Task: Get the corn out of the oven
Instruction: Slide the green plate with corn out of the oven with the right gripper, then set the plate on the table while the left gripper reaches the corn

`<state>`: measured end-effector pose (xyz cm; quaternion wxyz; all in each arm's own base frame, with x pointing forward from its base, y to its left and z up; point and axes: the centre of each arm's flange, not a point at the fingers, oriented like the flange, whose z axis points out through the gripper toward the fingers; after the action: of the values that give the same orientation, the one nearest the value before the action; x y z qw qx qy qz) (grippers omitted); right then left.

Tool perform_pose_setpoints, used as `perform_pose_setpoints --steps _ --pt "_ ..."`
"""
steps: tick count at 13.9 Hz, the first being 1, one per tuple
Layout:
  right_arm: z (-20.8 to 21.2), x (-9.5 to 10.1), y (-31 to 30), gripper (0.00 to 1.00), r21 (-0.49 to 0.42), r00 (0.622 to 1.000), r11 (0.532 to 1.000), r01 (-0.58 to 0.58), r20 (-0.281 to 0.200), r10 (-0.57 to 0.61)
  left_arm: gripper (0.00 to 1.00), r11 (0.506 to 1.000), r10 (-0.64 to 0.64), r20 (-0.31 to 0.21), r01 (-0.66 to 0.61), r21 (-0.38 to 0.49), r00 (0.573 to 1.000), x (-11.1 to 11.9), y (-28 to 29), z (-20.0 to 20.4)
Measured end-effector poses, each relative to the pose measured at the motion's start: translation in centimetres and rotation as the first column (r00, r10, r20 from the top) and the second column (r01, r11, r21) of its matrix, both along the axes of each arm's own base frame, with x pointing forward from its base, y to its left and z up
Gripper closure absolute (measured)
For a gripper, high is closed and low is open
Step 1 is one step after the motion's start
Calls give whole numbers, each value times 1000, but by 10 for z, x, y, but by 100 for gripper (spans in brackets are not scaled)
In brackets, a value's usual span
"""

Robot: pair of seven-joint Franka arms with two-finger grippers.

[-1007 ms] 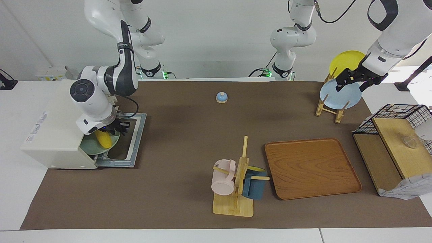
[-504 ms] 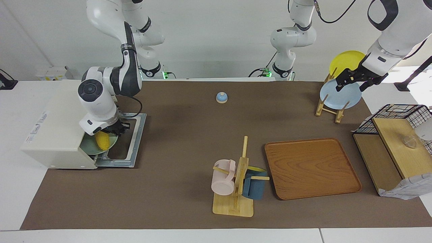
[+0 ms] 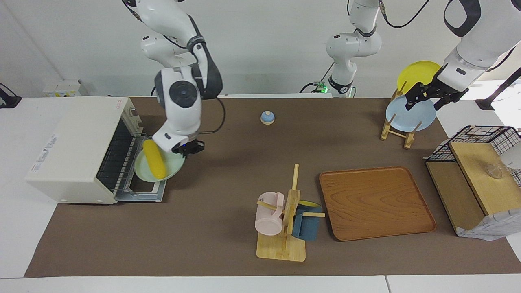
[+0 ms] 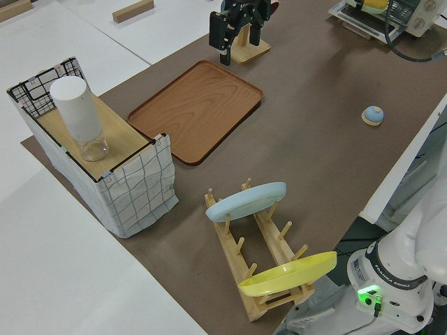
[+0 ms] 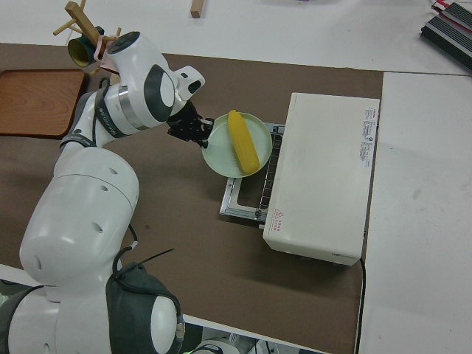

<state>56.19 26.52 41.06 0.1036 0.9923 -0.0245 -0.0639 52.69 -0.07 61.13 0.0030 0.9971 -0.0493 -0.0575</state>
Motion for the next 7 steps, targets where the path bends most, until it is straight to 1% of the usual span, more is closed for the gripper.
perform_pose_setpoints --steps 2,4,5,7 --pt "-19 -8 98 97 16 997 997 75 4 -75 0 1000 2 0 -2 0 1000 0 1 0" --pt "-58 -19 173 97 33 992 992 122 19 -123 0 1000 6 1 -6 0 1000 0 1 0" --pt "-78 -25 201 97 50 990 989 138 30 -140 0 999 37 11 -37 4 999 1 1 1" --pt "-107 -30 230 96 80 983 982 171 49 -175 0 988 155 64 -156 8 986 7 -8 -9"
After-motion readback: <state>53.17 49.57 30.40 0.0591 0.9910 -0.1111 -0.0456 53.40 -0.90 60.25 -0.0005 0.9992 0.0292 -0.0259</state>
